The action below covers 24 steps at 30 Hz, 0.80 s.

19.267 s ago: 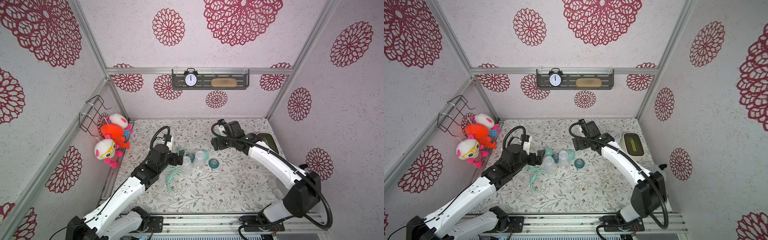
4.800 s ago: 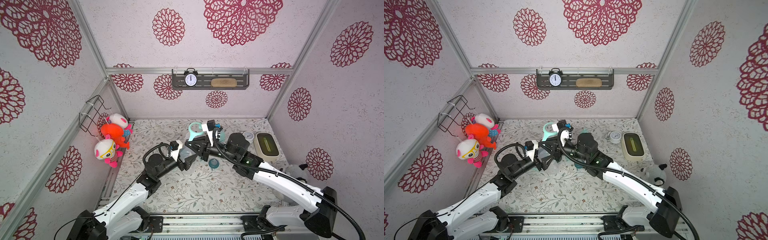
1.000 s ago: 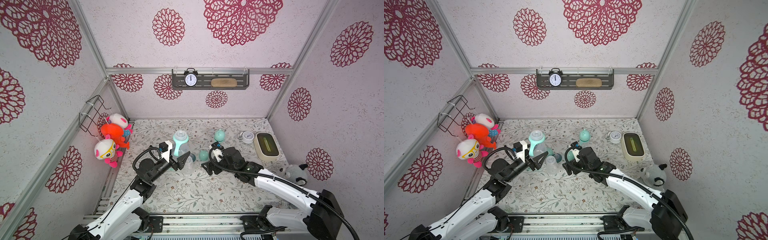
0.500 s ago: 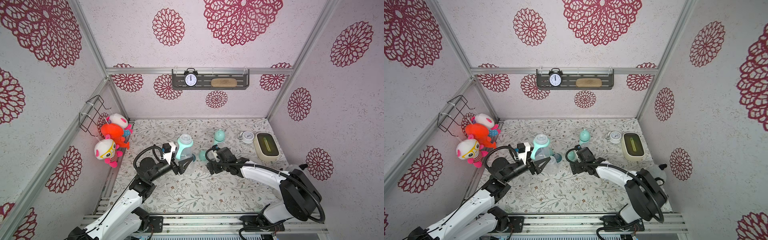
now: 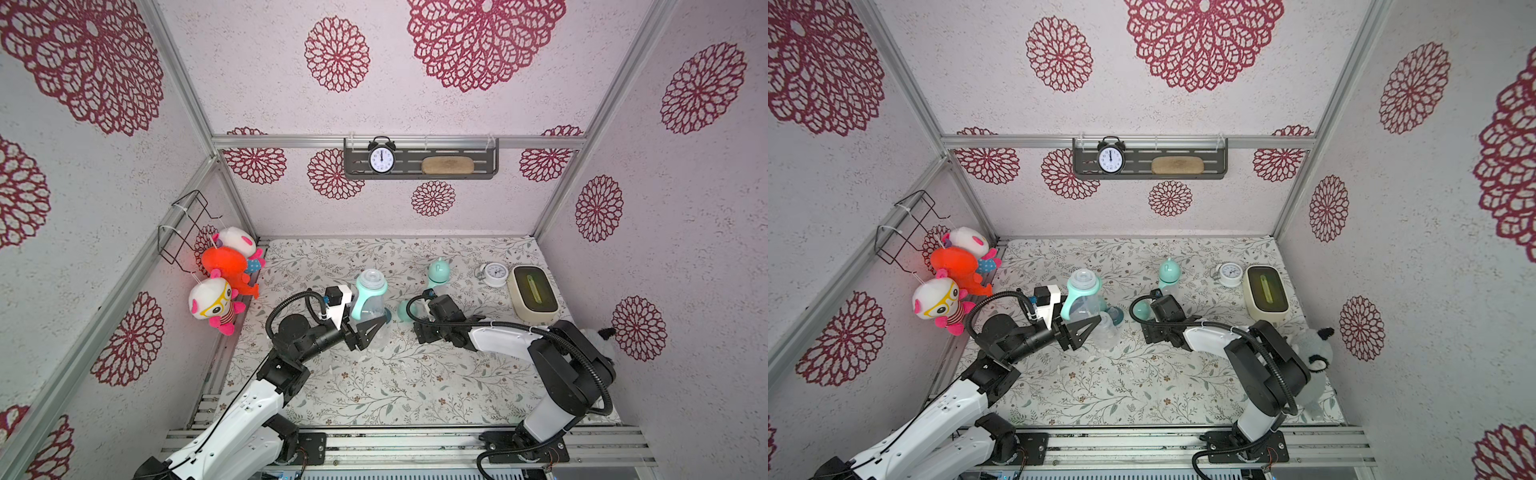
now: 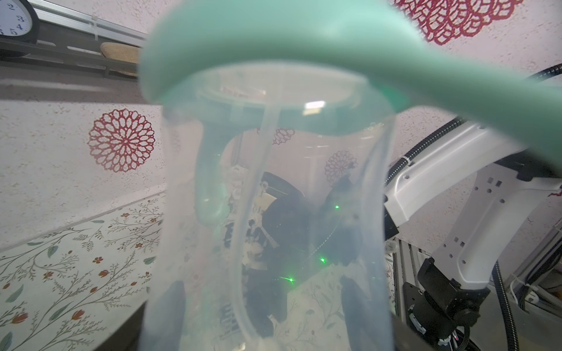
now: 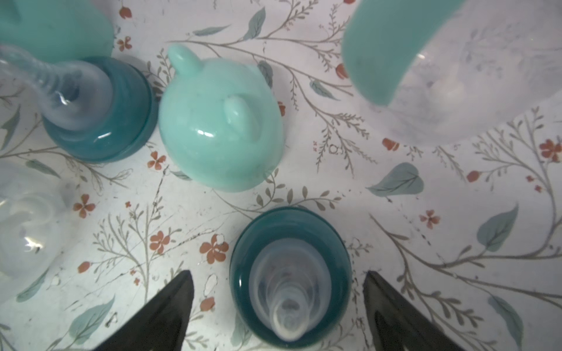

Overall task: Assemble the baby bottles
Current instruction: Pick up the nipple from the center of the board.

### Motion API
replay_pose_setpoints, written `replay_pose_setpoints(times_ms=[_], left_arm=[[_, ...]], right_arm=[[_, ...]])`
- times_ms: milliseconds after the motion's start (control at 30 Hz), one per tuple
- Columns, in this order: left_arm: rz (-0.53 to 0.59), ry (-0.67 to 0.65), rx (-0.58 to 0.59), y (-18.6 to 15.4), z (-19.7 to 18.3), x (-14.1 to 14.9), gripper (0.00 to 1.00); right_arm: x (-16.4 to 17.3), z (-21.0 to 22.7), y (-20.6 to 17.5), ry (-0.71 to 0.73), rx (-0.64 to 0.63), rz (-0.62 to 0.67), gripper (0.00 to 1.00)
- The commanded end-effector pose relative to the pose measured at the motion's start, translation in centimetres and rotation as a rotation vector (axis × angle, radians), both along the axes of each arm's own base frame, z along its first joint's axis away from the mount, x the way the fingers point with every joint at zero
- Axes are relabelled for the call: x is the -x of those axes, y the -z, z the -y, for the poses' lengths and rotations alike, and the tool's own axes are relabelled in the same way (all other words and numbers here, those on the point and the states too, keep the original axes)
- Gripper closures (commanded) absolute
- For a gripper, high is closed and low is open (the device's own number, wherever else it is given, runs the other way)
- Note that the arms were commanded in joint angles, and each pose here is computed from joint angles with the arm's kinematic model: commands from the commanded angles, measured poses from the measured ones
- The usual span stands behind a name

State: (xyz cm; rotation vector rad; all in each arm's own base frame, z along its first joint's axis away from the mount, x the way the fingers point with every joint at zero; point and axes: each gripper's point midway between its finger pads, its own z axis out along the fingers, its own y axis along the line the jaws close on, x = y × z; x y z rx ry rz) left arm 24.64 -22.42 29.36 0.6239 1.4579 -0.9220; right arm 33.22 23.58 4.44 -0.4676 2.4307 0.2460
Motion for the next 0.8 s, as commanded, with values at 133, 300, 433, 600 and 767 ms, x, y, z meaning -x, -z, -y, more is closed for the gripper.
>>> replay_pose_setpoints(times_ms=[133,300,433,600,767], left_arm=[[0.053,0.004,0.026,-2.3,-0.1,0.2,1.0],[0.052,0.0,0.025,-2.3,-0.1,0.1,1.0],[0.051,0.004,0.023,-2.3,0.1,-0.1,1.0],[0.05,0.008,0.021,-2.3,0.2,0.0,1.0],[0.041,0.012,0.014,-1.8,0.4,0.0,1.0]], right_arm=[[-0.9,0.3,1.3,0.029,0.012,0.012,0.14],[-0.6,0.4,2.0,0.031,0.018,-0.004,0.16],[-0.5,0.5,2.3,0.031,0.025,-0.013,0.24],[-0.2,0.6,2.4,0.039,0.027,-0.029,0.34],[0.7,0.5,1.6,0.017,0.039,-0.045,0.35]])
